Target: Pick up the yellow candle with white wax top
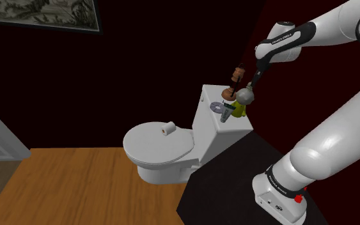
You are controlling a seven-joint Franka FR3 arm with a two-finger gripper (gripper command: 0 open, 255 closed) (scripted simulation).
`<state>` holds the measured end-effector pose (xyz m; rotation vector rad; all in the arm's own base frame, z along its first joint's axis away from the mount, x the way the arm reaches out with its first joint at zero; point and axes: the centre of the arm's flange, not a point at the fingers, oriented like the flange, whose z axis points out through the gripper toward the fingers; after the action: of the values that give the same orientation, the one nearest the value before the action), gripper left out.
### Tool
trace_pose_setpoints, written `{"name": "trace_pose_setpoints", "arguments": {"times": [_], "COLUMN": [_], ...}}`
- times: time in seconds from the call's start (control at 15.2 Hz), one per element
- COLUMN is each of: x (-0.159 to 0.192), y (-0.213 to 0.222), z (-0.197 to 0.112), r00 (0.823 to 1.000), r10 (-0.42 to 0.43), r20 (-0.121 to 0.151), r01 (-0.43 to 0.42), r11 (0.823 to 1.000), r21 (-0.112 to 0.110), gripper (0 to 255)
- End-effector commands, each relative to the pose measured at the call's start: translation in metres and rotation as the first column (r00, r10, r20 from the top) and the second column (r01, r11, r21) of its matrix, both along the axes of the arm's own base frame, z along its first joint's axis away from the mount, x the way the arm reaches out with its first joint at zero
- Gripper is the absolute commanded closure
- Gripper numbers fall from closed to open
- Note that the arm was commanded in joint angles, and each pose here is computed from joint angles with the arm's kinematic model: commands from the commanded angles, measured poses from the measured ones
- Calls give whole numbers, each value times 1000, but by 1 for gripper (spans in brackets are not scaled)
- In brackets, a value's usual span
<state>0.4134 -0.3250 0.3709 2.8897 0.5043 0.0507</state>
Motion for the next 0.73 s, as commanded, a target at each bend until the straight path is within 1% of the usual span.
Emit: {"name": "trace_pose_setpoints", "arguments": {"times": [0.0, 0.26, 0.46, 0.53, 0.66], "x": [2, 2, 2, 2, 2], "y": [-2, -2, -2, -2, -2], "z": [-13, -34, -37, -37, -36], "r00": [1000, 1000, 1000, 1000, 1000], "r10": [4, 4, 4, 4, 4], "r20": [2, 2, 2, 2, 2], "r01": [-4, -4, -4, -4, -4], "r11": [1000, 1000, 1000, 1000, 1000], "r21": [-3, -3, -3, -3, -3], "gripper": [0, 0, 0, 255, 255]}}
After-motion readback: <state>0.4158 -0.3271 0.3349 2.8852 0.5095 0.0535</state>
